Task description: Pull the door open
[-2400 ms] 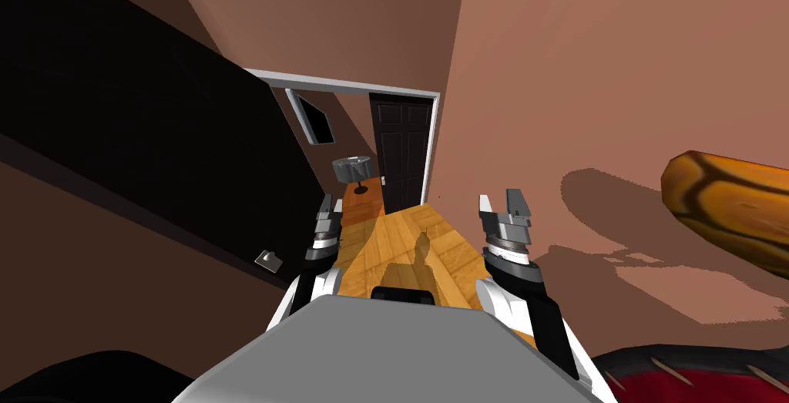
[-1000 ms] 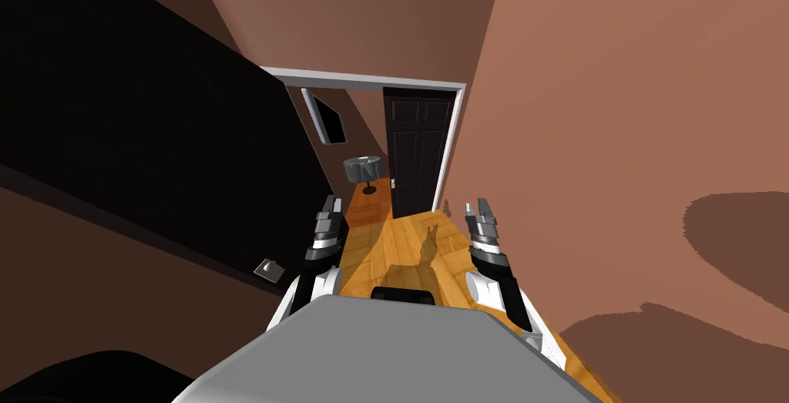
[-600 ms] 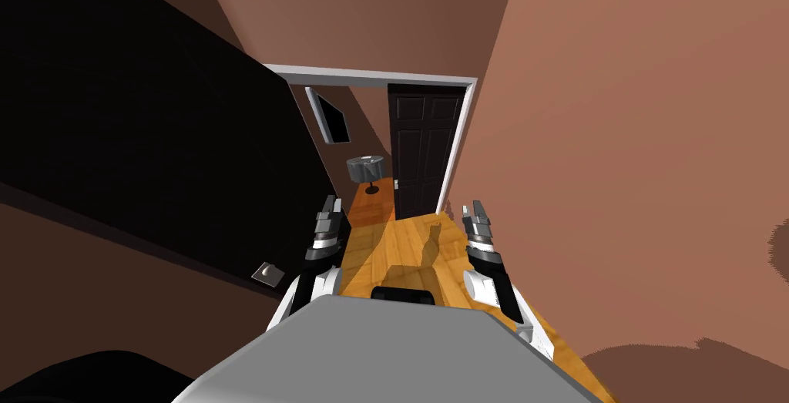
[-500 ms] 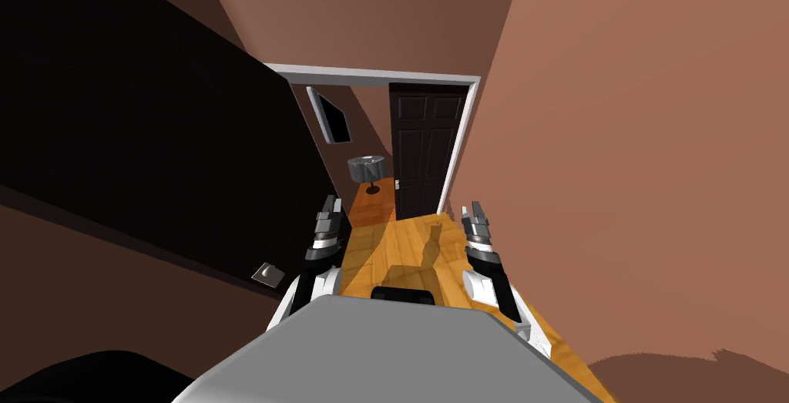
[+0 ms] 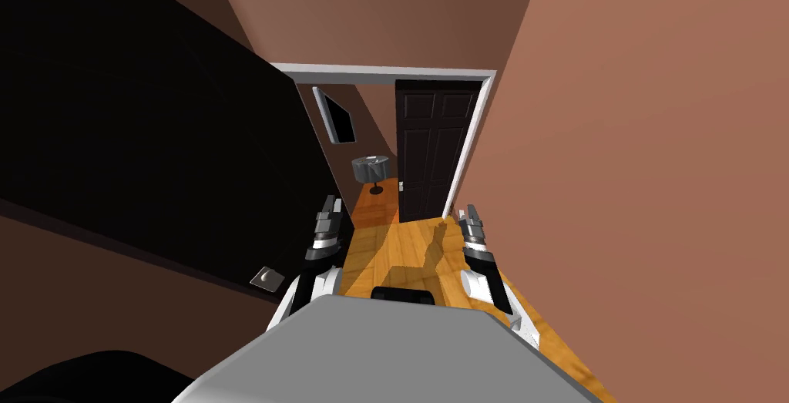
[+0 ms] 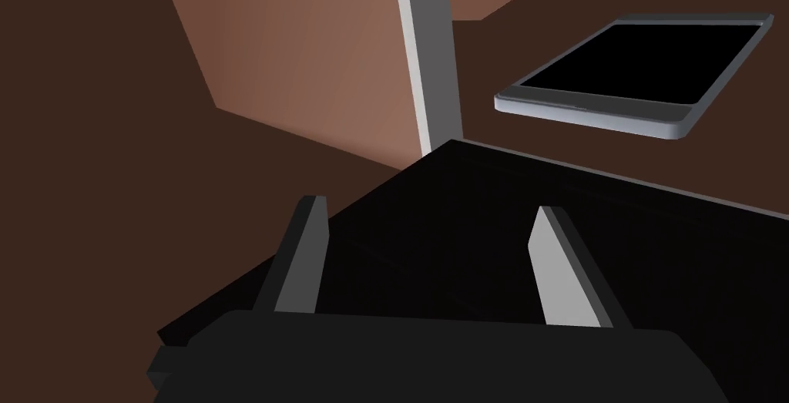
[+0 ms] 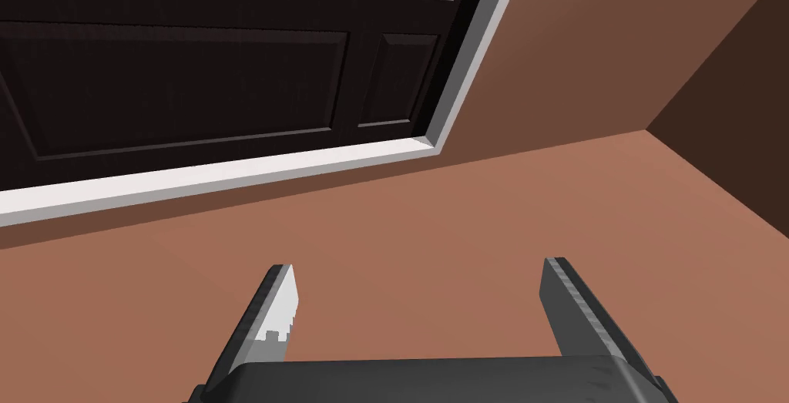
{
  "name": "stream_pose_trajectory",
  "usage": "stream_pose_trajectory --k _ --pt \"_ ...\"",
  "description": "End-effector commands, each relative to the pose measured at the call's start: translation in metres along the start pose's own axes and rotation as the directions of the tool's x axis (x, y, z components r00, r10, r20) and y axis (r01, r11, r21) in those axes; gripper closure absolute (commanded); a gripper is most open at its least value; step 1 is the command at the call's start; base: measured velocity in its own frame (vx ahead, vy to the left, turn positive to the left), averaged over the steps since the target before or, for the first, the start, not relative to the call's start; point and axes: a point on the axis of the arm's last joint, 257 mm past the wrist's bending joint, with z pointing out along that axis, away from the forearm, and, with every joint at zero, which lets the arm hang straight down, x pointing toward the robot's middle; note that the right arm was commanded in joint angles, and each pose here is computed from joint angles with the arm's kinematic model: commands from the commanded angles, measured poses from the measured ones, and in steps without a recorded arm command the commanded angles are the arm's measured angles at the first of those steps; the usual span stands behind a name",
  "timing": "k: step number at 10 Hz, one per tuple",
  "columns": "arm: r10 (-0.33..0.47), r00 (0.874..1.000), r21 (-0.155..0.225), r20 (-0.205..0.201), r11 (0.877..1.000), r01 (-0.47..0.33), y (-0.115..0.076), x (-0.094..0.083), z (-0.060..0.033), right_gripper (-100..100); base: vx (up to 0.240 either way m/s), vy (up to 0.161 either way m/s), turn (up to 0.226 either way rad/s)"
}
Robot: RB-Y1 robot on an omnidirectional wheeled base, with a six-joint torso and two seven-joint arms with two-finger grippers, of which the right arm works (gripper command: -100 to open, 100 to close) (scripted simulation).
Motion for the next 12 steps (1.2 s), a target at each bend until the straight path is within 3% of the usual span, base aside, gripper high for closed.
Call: stream_pose_trajectory --k 1,12 --pt "0.006 1.000 0.022 -0.001 1.000 -0.005 -0.014 0.002 -0.0001 -100 0.125 0.027 0.120" --pt "0.039 0.999 0.176 0.003 0.984 -0.039 -0.107 0.005 -0.0167 -100 0.105 0.017 0.104"
